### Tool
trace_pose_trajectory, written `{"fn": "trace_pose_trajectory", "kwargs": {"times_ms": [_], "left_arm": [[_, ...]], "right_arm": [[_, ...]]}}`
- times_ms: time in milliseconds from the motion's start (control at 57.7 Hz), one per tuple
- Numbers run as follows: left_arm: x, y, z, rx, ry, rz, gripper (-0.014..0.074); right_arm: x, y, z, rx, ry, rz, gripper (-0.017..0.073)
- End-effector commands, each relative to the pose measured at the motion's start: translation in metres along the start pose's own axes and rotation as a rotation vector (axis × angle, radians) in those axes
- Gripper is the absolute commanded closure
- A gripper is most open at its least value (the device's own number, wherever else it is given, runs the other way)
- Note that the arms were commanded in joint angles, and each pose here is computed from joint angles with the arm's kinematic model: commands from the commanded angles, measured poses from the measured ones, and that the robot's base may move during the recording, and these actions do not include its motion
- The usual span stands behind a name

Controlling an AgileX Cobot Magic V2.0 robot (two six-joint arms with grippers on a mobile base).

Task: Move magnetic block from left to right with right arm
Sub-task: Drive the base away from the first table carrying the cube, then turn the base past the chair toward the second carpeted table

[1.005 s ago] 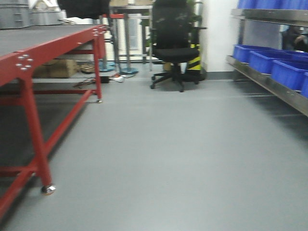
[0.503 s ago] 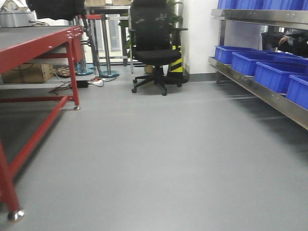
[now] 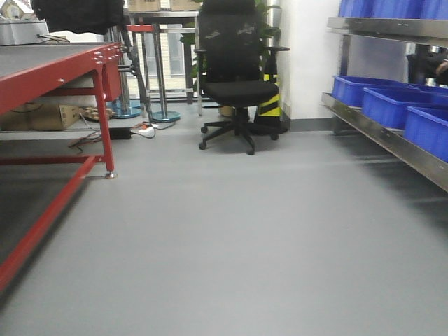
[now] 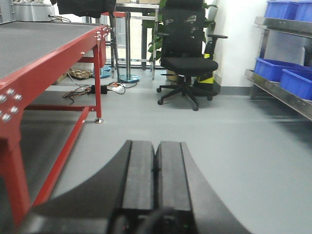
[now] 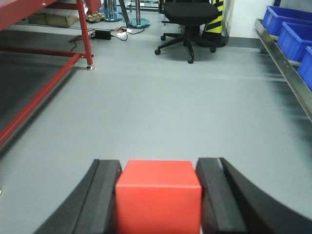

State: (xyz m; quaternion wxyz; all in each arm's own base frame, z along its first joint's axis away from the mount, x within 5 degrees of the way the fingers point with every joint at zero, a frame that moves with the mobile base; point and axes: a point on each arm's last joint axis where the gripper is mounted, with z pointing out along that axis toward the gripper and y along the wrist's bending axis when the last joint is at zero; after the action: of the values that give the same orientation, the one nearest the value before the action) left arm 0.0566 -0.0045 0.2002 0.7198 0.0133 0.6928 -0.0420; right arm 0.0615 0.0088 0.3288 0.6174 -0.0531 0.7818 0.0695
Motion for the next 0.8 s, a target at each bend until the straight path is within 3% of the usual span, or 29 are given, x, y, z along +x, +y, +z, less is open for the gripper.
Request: {"fn": "trace_pose_trajectory", "kwargs": {"times_ms": [0,780], "left_arm": [[-0.0056,0.0005,-0.001,-0.004,-0.088,-0.011,0.072],[-0.0055,0.0005,-0.0008,-0.004,-0.086,-0.011,0.072]], "right_arm": [[-0.016,0.0007,-0.0026,-0.003,-0.106,-0.022,0.0324],[-0.0159,0.0007,-0.0026,-0.003,-0.105,-0.022,0.0324]]}}
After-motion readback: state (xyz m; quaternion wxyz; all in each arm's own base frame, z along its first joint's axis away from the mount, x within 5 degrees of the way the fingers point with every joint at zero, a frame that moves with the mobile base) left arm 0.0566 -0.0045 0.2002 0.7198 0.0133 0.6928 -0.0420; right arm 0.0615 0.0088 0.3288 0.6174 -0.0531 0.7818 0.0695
